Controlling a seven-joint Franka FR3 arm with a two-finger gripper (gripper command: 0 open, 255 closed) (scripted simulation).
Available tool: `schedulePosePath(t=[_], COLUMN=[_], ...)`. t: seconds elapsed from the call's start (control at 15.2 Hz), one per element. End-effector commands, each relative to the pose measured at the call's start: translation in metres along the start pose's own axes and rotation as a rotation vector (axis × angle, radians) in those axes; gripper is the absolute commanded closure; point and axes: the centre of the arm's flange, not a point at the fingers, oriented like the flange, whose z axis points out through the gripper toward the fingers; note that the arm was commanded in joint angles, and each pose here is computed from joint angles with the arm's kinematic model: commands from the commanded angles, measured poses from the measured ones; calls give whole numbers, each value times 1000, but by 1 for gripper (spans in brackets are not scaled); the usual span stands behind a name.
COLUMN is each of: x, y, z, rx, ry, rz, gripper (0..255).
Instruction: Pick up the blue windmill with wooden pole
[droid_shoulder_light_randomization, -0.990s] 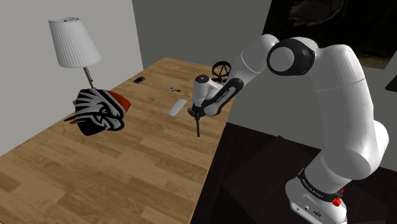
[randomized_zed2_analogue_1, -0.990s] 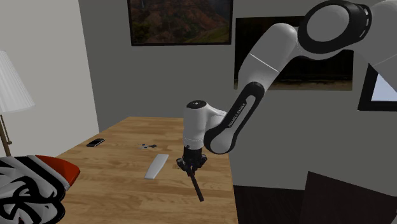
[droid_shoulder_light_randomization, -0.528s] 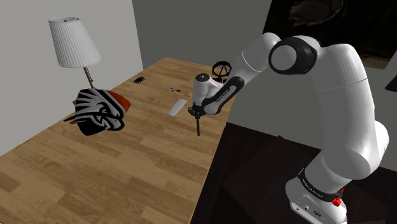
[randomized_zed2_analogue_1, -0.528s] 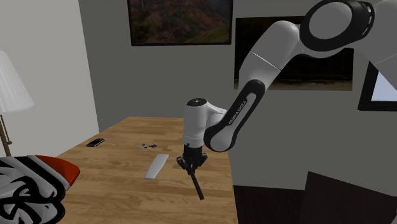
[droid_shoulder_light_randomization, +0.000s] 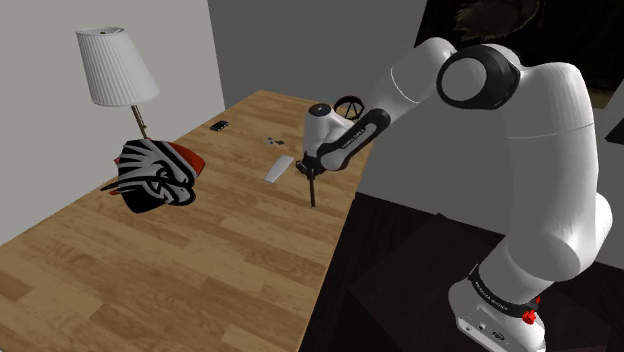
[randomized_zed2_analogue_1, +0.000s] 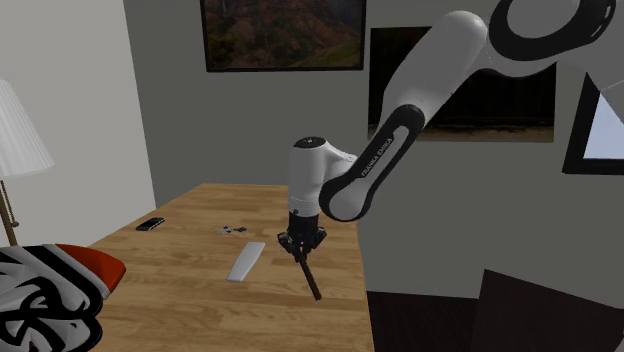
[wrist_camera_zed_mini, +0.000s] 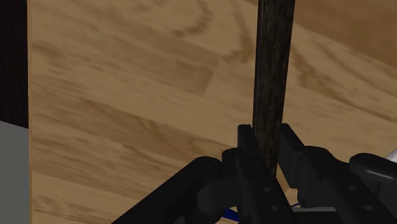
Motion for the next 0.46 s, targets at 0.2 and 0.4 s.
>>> schedulePosePath(t=[0.2, 0.4], x=[8, 10], y=[-1, -1], z=[-25, -31], rx=[0, 0], ry=[0, 0], rz=[0, 0], gripper=[255, 255])
